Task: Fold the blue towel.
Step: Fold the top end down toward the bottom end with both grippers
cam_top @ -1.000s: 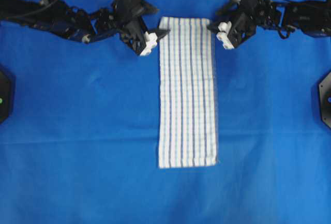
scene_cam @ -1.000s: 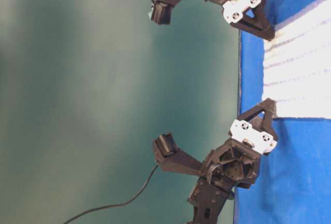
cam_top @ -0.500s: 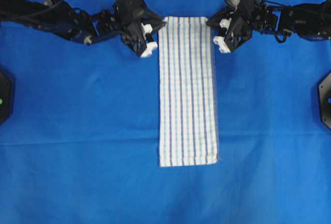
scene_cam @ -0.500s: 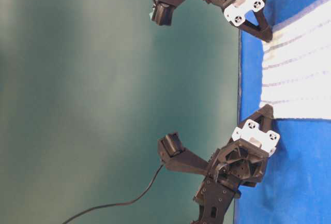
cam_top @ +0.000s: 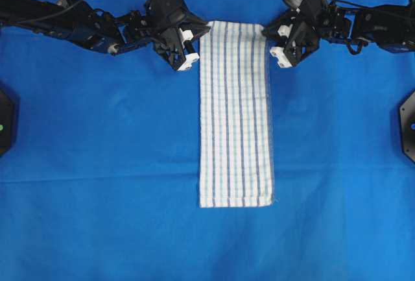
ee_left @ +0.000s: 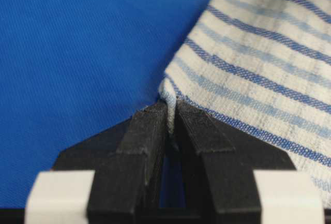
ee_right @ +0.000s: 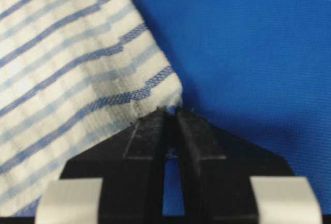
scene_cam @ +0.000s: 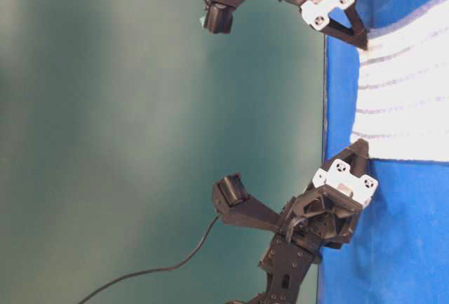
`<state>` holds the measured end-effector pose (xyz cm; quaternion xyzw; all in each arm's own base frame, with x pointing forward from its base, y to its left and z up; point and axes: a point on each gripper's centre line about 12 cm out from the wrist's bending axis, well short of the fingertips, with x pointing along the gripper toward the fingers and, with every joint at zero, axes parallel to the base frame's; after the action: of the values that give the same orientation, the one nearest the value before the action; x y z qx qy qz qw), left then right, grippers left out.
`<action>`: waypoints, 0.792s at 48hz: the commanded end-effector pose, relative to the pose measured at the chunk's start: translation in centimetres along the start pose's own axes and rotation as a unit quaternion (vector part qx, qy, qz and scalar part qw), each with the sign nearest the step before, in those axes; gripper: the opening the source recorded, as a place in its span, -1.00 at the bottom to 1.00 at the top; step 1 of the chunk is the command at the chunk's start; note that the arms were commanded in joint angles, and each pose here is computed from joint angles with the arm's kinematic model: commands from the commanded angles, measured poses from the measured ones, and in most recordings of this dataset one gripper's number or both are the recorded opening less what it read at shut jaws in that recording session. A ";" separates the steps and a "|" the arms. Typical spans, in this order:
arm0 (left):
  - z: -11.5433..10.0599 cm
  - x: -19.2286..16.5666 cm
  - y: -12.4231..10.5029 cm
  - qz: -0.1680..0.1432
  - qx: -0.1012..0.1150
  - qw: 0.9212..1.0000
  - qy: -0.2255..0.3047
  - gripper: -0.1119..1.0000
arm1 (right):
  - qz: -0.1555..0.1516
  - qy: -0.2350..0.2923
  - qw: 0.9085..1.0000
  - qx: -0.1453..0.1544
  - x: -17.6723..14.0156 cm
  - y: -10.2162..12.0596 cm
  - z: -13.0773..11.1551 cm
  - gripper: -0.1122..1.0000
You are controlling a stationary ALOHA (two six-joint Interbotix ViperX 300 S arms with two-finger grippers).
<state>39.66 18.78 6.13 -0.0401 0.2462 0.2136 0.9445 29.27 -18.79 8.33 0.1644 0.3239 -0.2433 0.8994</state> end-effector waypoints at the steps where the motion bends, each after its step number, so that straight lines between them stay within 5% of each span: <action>1: 1.9 -0.3 1.2 0.012 0.000 1.000 -0.024 -0.73 | -0.009 -0.025 1.000 0.003 -1.0 -0.6 1.7 -0.66; 18: 3.7 0.2 3.3 0.033 -0.004 0.998 -0.046 -0.73 | -0.026 -0.053 0.998 -0.004 -2.1 -2.0 3.4 -0.66; 38: 5.3 -3.7 -0.6 -0.006 0.012 0.998 -0.062 -0.73 | 0.011 -0.082 0.996 -0.027 -5.4 1.7 4.1 -0.66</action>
<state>39.55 18.80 10.37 -0.0226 0.2104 0.2147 0.9535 28.41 -18.27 13.62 0.1298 0.2712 -0.2463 0.9214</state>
